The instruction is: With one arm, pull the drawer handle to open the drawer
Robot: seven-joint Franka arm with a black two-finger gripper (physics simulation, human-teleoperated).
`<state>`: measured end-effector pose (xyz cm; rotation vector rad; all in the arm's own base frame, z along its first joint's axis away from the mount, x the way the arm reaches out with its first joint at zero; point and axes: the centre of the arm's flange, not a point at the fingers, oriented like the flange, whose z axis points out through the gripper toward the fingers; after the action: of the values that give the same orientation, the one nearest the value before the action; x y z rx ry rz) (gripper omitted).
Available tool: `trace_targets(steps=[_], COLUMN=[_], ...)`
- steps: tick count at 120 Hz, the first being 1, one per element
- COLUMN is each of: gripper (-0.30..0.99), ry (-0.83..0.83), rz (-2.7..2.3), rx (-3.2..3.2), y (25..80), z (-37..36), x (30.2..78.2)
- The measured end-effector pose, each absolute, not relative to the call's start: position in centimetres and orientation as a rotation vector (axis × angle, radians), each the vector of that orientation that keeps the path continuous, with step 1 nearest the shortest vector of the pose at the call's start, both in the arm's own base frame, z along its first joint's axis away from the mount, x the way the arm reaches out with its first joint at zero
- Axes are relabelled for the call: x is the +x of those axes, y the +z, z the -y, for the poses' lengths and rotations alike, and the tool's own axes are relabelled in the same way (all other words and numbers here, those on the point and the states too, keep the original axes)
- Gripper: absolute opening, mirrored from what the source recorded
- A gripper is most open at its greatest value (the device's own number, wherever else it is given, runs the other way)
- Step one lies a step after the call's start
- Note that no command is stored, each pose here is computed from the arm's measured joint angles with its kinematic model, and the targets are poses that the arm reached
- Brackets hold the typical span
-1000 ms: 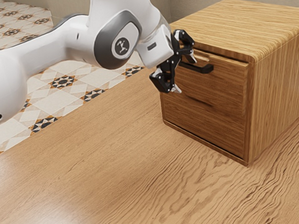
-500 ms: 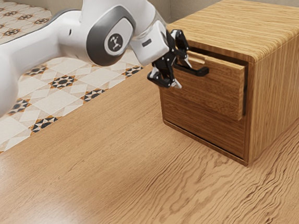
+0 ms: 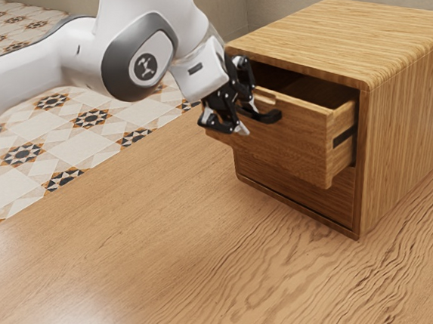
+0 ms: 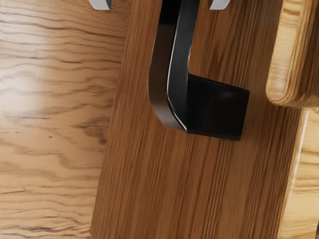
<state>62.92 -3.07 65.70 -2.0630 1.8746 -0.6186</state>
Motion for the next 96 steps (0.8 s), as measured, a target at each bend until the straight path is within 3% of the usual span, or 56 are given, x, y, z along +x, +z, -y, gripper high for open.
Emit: trace_targets(steps=[96], gripper=[0.16], ry=[-0.586], rz=[-1.848], rx=[-2.082], y=[66.1], z=[3.4], x=[54.6])
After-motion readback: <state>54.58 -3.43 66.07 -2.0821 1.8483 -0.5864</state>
